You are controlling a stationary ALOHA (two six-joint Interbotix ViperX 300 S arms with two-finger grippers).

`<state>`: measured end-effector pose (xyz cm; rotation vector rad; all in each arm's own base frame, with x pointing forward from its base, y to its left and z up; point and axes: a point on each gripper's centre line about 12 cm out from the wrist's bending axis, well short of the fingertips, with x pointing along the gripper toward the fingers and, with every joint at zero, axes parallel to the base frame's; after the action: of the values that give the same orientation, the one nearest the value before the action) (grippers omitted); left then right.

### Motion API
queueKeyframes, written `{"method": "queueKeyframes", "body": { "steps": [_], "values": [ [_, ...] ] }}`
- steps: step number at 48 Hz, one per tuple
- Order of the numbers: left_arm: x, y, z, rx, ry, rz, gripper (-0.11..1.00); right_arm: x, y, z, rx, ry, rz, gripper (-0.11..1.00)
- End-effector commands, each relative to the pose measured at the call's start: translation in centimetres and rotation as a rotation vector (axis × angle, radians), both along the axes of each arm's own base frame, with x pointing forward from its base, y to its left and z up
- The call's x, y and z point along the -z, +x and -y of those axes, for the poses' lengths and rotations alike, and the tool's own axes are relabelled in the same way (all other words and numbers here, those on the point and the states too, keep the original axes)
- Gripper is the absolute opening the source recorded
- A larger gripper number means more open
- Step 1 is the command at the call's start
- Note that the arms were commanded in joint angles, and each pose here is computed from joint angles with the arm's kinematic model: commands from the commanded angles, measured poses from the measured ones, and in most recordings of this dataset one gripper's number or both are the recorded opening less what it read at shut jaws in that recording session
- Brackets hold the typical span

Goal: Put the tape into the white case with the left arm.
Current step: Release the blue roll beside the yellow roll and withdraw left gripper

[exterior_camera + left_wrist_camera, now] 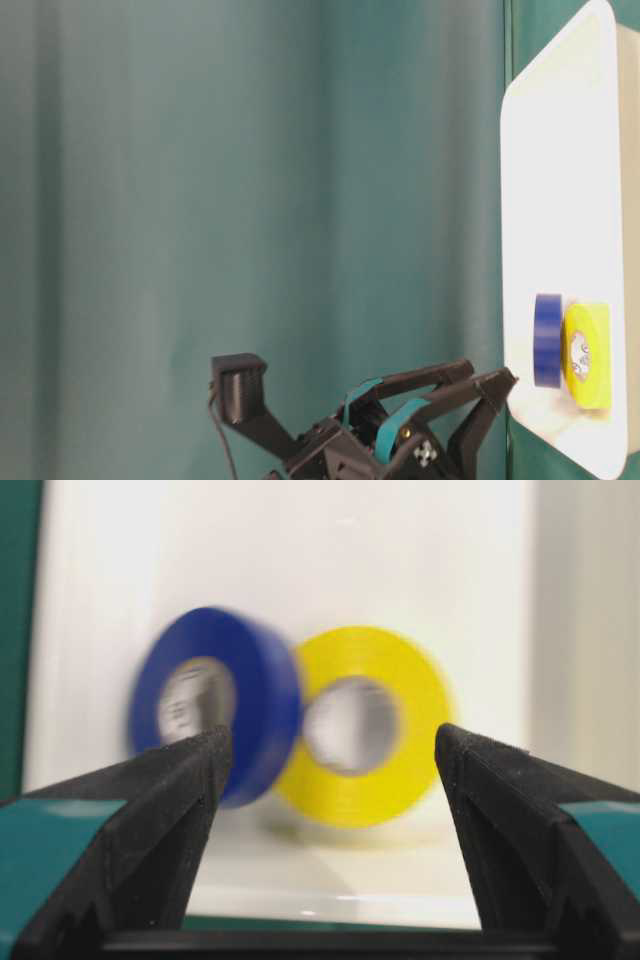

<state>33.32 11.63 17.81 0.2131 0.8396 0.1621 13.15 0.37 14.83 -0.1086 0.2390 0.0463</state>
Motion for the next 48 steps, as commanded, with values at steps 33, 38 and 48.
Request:
{"method": "queueKeyframes", "body": {
  "steps": [33,38,48],
  "values": [
    [-3.1,-1.9,11.6,0.235,-0.089,0.114,0.82,0.1,0.0,0.0,-0.002,-0.002,-0.002,-0.09],
    [-3.0,-2.4,12.5,0.260,-0.093,0.113,0.82,0.1,0.0,0.0,-0.002,-0.002,-0.002,-0.09],
    [-2.9,-3.5,13.5,0.296,-0.095,0.120,0.82,0.1,0.0,0.0,-0.002,-0.002,-0.004,-0.09]
  ]
}}
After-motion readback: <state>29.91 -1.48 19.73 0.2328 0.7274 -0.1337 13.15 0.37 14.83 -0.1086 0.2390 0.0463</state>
